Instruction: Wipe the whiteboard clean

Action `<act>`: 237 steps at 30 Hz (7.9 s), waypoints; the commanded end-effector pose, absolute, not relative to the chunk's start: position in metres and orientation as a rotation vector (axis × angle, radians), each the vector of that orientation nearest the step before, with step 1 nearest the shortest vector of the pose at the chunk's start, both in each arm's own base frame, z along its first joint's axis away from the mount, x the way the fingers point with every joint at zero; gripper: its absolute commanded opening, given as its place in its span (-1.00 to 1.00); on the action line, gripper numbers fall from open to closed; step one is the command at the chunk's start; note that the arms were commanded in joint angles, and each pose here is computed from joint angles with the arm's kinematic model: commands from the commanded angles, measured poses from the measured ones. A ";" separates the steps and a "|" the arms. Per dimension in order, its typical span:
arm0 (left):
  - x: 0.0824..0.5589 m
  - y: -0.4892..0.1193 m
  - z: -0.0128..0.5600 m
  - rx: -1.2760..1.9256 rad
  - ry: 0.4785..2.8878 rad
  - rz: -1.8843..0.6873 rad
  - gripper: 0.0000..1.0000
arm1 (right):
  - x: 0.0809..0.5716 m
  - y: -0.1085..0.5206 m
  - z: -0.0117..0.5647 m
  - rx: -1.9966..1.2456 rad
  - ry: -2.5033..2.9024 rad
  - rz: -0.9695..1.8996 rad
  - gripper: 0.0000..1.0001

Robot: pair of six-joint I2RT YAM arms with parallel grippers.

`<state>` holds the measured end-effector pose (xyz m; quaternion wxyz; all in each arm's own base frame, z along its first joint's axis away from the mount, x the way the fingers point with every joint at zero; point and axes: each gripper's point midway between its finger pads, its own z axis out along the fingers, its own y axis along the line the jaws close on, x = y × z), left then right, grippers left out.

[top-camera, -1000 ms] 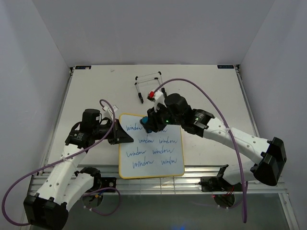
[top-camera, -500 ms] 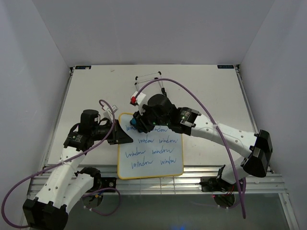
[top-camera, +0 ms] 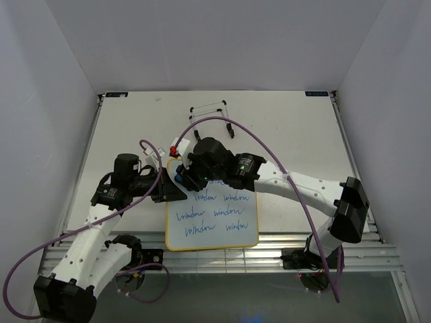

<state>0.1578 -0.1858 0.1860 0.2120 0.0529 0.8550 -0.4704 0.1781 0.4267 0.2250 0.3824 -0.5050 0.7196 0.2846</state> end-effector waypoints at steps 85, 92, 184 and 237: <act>0.201 -0.165 0.169 0.078 2.351 -1.013 -1.00 | 0.168 0.352 0.093 -0.941 2.509 0.955 -0.45; 0.202 -0.165 0.164 0.070 2.367 -1.005 -1.00 | 0.189 0.253 0.018 -0.608 2.764 0.789 -0.46; 0.215 -0.158 0.153 -0.002 2.377 -0.931 -1.00 | 0.187 0.238 0.009 -0.492 2.782 0.507 -0.60; 0.227 -0.127 0.145 -0.225 2.390 -0.696 -1.00 | 0.131 0.164 -0.034 -0.310 3.054 0.512 -0.65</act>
